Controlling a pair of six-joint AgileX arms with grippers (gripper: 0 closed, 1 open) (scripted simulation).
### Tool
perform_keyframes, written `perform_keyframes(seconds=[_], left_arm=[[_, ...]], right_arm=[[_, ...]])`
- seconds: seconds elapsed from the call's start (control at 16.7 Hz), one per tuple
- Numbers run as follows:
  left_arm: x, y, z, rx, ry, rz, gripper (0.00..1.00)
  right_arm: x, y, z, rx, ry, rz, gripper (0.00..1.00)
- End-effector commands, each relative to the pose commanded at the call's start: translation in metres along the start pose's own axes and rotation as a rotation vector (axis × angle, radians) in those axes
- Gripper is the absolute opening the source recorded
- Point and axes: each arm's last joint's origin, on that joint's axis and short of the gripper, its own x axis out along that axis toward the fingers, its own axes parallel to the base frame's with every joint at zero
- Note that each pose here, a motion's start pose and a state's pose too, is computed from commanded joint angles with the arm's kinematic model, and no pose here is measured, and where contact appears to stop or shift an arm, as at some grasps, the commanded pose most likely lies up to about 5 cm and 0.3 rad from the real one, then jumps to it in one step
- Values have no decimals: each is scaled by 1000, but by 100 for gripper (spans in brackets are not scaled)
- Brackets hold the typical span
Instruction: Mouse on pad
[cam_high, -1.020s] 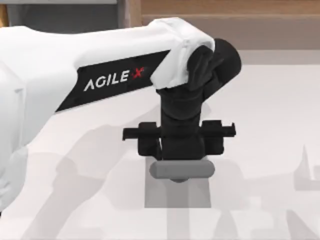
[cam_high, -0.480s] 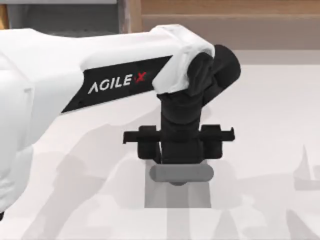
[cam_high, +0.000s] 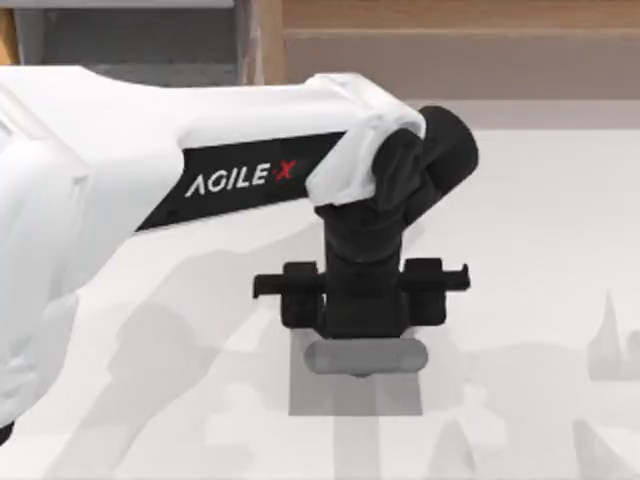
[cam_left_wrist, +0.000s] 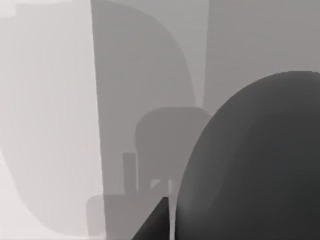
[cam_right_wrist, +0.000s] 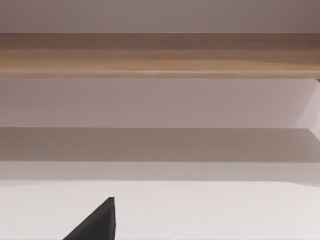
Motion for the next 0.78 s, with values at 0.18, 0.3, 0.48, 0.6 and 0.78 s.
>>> perform_keyframes(seconds=[0.18, 0.3, 0.48, 0.6, 0.78], left_arm=[[9, 0, 0, -2, -3, -3, 0], [15, -1, 0, -2, -13, -14, 0], [15, -1, 0, -2, -13, -14, 0], [15, -1, 0, -2, -13, -14, 15], [15, -1, 0, -2, -13, -14, 38]], right_arm=[[0, 0, 0, 0, 0, 0, 100], [0, 0, 0, 0, 0, 0, 100], [0, 0, 0, 0, 0, 0, 100], [0, 0, 0, 0, 0, 0, 100], [0, 0, 0, 0, 0, 0, 100]])
